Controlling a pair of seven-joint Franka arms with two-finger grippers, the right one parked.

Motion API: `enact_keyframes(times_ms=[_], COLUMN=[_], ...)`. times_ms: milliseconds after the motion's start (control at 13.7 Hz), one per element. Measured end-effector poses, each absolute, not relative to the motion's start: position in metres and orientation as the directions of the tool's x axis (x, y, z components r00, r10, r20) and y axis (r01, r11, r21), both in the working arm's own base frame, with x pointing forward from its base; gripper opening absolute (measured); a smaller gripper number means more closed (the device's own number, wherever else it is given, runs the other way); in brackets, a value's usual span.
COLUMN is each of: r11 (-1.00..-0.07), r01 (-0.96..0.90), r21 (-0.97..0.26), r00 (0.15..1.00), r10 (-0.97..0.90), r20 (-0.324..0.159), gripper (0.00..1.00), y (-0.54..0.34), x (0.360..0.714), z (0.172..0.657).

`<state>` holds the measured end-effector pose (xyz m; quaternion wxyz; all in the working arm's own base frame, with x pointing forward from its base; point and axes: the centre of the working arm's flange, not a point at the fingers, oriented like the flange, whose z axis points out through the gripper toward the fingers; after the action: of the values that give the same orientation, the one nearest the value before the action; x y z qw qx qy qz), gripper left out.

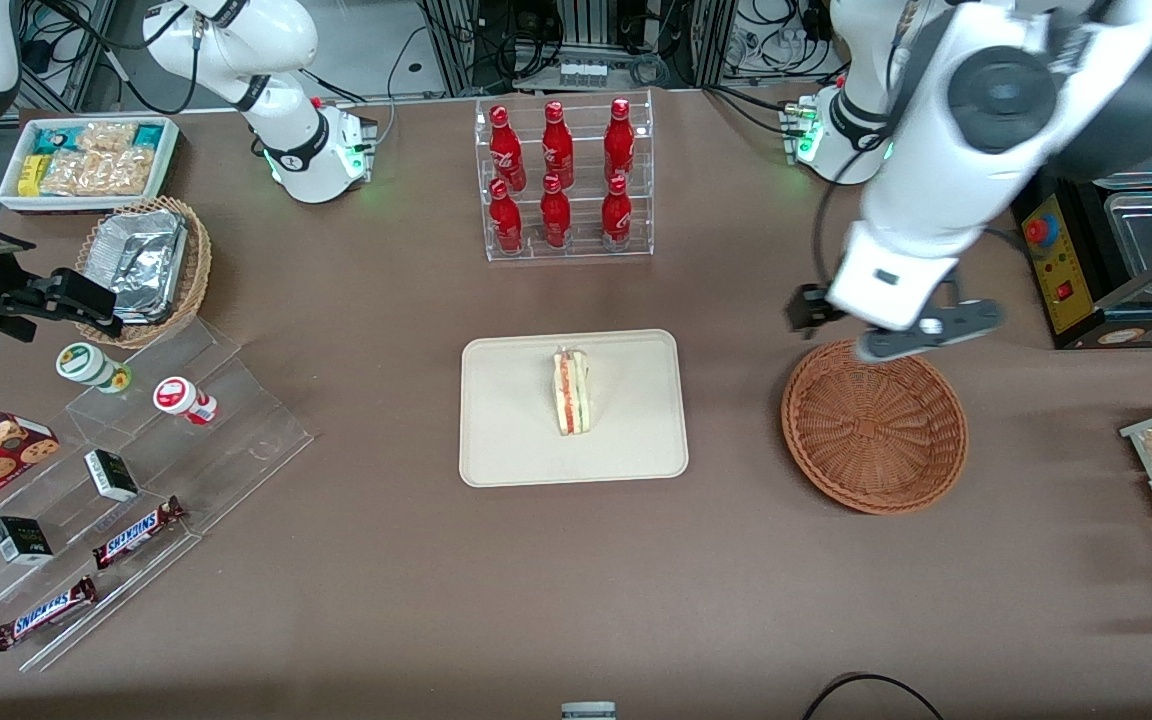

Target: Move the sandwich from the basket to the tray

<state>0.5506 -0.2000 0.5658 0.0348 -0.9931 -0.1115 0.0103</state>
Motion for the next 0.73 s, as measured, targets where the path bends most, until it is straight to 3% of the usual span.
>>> enact_keyframes(times_ms=[732], r11=[-0.994], r01=[0.109], r21=[-0.012], r00=[0.993], r10=[0.110], r20=[-0.047], gripper=[1.00], y=[-0.060], x=[0.558], z=[0.599])
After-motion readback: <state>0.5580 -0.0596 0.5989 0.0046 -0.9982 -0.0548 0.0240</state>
